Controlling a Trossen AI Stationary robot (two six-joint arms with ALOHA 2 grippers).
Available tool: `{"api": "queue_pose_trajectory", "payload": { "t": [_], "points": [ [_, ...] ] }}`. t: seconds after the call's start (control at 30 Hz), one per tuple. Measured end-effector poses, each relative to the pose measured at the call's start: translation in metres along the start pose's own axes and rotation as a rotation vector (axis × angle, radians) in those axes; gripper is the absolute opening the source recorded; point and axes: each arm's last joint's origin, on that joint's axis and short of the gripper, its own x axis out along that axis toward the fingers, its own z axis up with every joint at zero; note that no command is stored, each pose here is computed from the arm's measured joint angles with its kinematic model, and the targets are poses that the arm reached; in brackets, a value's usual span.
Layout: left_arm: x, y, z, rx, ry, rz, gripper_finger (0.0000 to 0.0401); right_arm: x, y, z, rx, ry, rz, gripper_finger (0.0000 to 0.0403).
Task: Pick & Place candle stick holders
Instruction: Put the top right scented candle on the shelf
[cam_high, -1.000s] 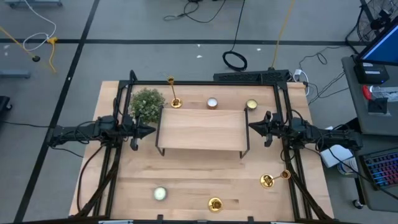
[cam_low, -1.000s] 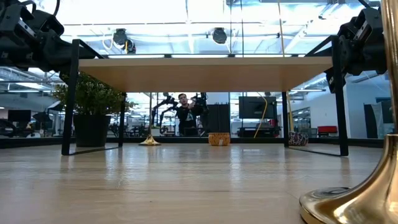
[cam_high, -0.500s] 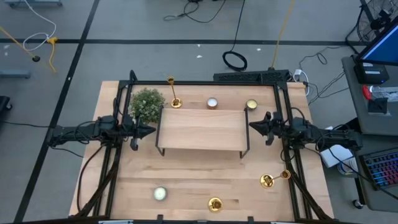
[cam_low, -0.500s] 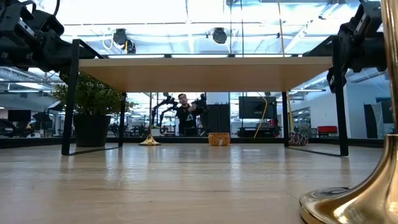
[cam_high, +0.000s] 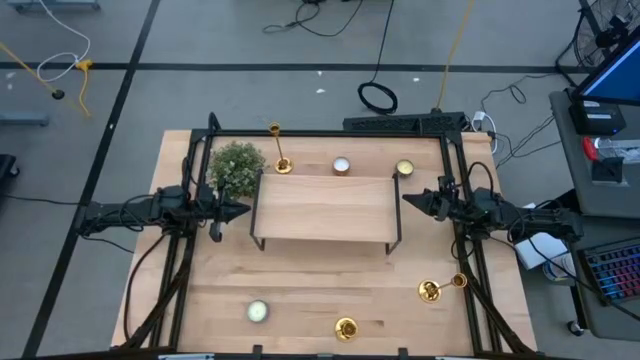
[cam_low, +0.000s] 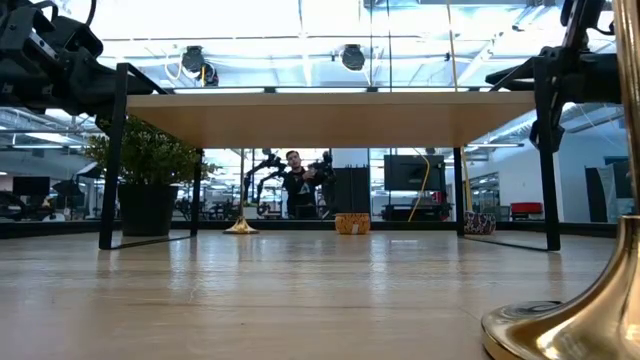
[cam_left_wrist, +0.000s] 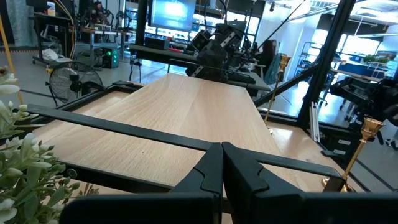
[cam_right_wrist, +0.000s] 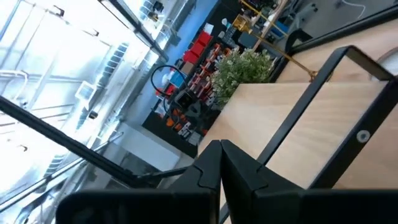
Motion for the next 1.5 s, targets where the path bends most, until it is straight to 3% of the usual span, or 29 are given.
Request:
{"api": "queue_pose_trajectory", "payload": {
  "t": [0.17,0.47,0.7,0.9,1.0,1.23,1.37,1.5],
  "points": [
    [0.000,0.000,0.000,0.000,-0.001,0.001,0.0008,0.000,0.000,0.002,0.010,-0.061,-0.030,0.0004],
    [-0.001,0.006,0.010,-0.024,-0.145,0.246,0.0008,-0.001,-0.001,0.007,0.142,-0.205,-0.083,0.0004],
    [-0.009,0.001,0.039,-0.345,-0.491,0.135,0.0008,-0.001,0.003,0.011,0.160,-0.284,-0.060,0.0004],
    [-0.021,-0.003,0.059,-0.848,-0.720,-0.140,0.0008,-0.002,0.008,0.015,0.177,-0.314,0.000,0.0004],
    [-0.025,-0.005,0.063,-0.997,-0.746,-0.261,0.0008,-0.003,0.013,0.018,0.193,-0.340,0.051,0.0004],
    [-0.039,-0.010,0.086,-0.910,-0.872,-0.368,0.0008,-0.007,0.023,0.025,0.156,-0.414,0.160,0.0004],
    [-0.050,-0.020,0.125,-0.698,-0.879,-0.351,0.0008,-0.009,0.028,0.028,0.128,-0.446,0.198,0.0004],
    [-0.048,-0.033,0.179,-0.500,-0.775,-0.316,0.0008,-0.010,0.029,0.029,0.118,-0.458,0.212,0.0004]
  ]
}}
